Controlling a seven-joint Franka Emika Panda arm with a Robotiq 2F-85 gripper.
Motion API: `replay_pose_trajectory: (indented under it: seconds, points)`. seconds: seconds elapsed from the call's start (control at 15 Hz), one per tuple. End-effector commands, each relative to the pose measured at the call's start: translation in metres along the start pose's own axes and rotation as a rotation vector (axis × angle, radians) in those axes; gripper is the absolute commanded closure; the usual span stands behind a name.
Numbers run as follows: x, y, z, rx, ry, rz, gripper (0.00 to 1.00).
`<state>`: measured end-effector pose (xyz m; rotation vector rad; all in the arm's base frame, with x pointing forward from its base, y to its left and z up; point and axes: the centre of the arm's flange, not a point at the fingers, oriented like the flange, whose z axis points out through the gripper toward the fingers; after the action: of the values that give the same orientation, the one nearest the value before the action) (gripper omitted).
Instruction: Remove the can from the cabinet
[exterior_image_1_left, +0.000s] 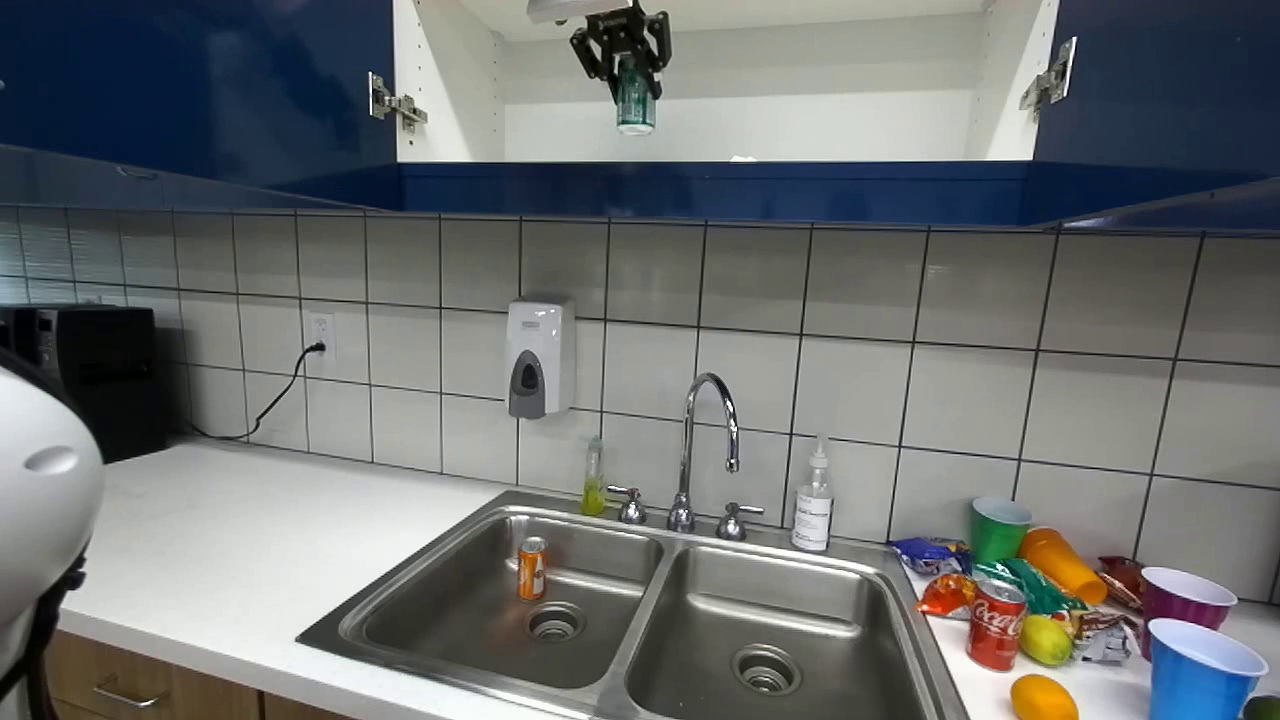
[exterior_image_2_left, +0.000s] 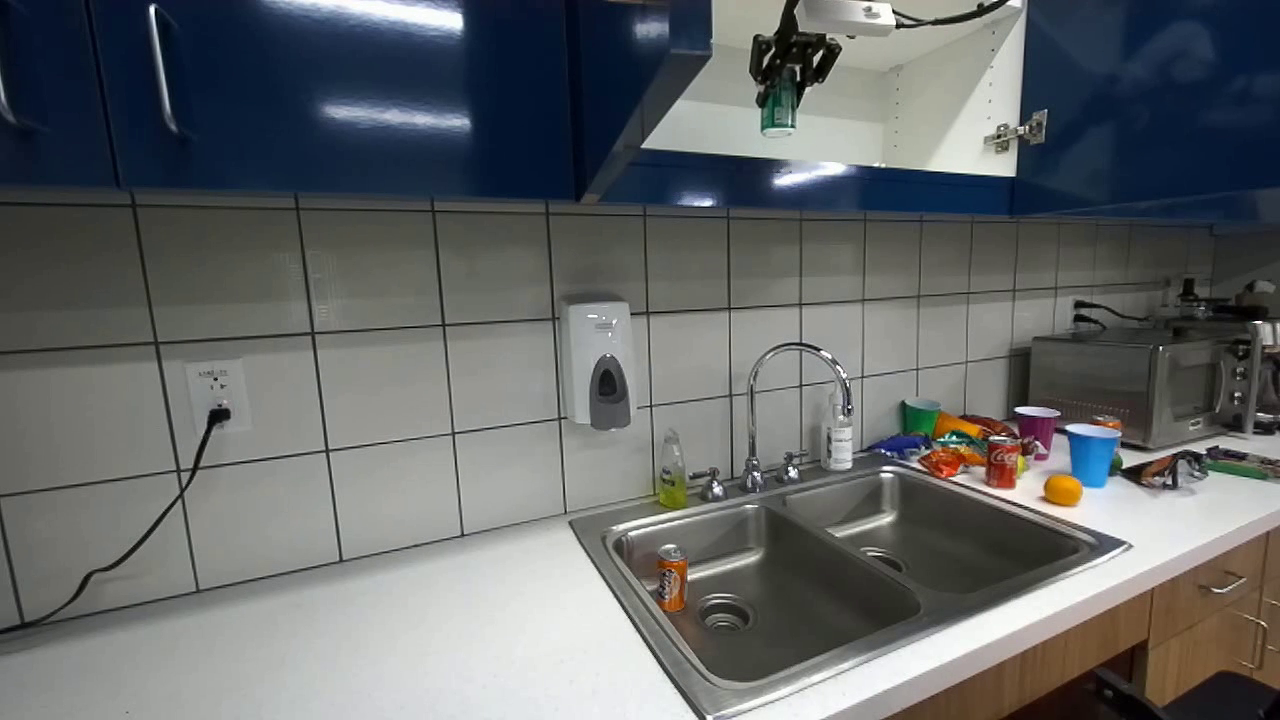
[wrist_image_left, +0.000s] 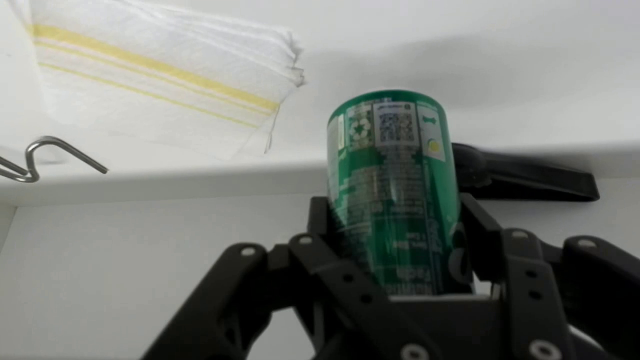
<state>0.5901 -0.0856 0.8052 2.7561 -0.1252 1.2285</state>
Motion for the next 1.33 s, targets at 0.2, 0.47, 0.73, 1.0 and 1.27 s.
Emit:
replay_pose_trajectory:
  seconds: [0.2, 0.47, 0.73, 1.0, 1.27]
  points:
    - [-0.019, -0.006, -0.047, 0.007, -0.049, -0.010, 0.62]
    - [-0.034, -0.007, -0.069, 0.017, -0.069, -0.006, 0.62]
    - [-0.052, -0.007, -0.087, 0.020, -0.090, -0.003, 0.62]
    - [-0.071, -0.013, -0.104, 0.027, -0.106, -0.011, 0.62]
    - [-0.093, -0.025, -0.118, 0.040, -0.122, -0.020, 0.62]
